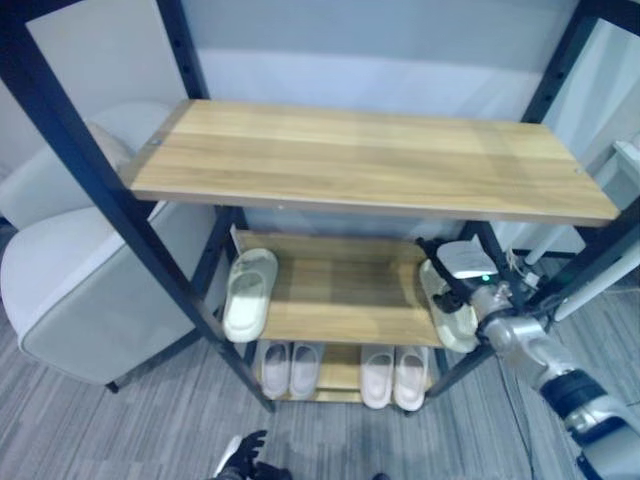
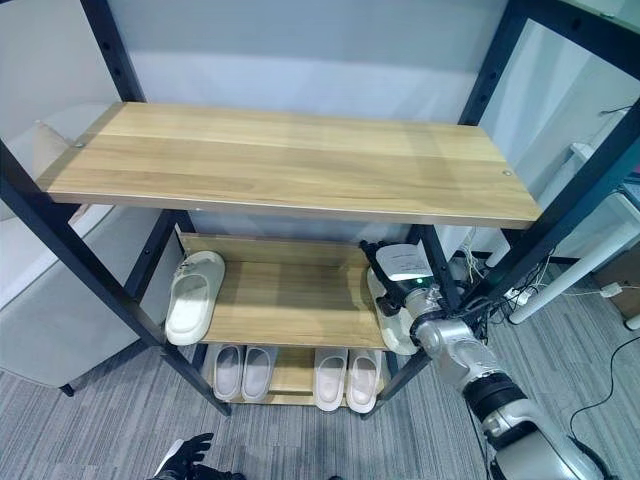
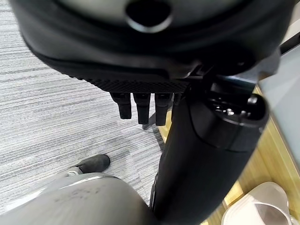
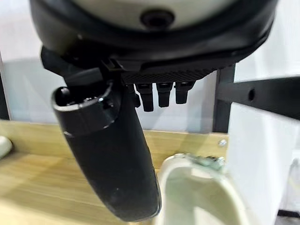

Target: Arrange the slippers neatly on the shoe rack.

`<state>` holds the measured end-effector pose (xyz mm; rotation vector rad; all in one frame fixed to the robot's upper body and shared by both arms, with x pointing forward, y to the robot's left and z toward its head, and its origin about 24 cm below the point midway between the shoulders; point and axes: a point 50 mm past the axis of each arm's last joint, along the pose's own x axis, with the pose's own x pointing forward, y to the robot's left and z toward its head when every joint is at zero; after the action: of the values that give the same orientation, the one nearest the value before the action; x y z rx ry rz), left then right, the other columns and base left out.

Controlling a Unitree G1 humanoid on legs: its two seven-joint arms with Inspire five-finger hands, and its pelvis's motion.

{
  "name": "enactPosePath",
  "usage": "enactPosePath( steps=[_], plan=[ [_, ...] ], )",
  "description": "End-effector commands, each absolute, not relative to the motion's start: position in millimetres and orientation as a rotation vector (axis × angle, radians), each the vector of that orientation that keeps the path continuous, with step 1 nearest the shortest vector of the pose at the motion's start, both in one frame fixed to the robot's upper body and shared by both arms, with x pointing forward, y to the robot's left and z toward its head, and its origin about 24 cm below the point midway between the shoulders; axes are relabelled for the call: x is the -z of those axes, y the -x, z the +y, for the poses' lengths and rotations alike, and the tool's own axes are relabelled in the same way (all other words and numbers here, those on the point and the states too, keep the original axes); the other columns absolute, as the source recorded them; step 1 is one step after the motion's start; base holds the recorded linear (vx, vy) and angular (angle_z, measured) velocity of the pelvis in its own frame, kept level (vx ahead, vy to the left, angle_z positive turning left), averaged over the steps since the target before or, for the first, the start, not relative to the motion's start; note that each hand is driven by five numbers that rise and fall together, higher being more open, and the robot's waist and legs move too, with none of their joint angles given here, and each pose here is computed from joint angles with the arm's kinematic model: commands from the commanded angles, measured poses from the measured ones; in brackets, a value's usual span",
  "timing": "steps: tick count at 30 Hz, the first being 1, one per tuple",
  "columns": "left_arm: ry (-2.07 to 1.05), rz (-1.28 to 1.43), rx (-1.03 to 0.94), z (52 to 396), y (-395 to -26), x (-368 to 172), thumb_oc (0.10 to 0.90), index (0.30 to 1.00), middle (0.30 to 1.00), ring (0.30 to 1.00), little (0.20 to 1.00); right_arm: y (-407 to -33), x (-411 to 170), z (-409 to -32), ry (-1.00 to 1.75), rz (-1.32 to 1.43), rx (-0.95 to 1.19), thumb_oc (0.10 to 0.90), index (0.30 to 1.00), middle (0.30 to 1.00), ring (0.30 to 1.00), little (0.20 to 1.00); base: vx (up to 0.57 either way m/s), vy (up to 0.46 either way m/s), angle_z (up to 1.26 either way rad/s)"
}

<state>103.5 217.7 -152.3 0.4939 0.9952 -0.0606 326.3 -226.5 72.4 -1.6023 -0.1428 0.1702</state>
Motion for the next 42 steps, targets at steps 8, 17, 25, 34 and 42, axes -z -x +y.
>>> enactPosePath(
  steps=[8, 17, 25, 34, 42],
  plan=[
    [-0.512, 1.023, 0.171, 202, -98, 159, 0.800, 0.900, 0.900, 0.900, 0.900, -350, -149, -249, 1.881, -0.277, -0.066, 0.800, 0.900, 0.900, 0.900, 0.900, 0.00, 0.000, 0.00],
    [-0.510, 1.034, 0.162, 205, -94, 160, 0.800, 0.900, 0.900, 0.900, 0.900, -356, -130, -253, 1.917, -0.178, -0.121, 0.800, 0.900, 0.900, 0.900, 0.900, 0.00, 0.000, 0.00],
    [-0.507, 1.013, 0.169, 202, -99, 158, 0.800, 0.900, 0.900, 0.900, 0.900, -362, -105, -248, 1.884, -0.067, -0.172, 0.400, 0.300, 0.300, 0.300, 0.300, -0.01, 0.002, 0.03],
    [-0.509, 1.020, 0.154, 204, -97, 159, 0.800, 0.900, 0.900, 0.900, 0.900, -365, -105, -228, 1.757, -0.128, -0.164, 0.400, 0.300, 0.300, 0.300, 0.300, 0.00, 0.011, 0.10],
    [-0.509, 1.013, 0.148, 204, -98, 159, 0.800, 0.900, 0.900, 0.900, 0.900, -369, -123, -195, 1.636, -0.288, -0.154, 0.405, 0.307, 0.307, 0.307, 0.307, 0.00, 0.002, 0.00]
  ],
)
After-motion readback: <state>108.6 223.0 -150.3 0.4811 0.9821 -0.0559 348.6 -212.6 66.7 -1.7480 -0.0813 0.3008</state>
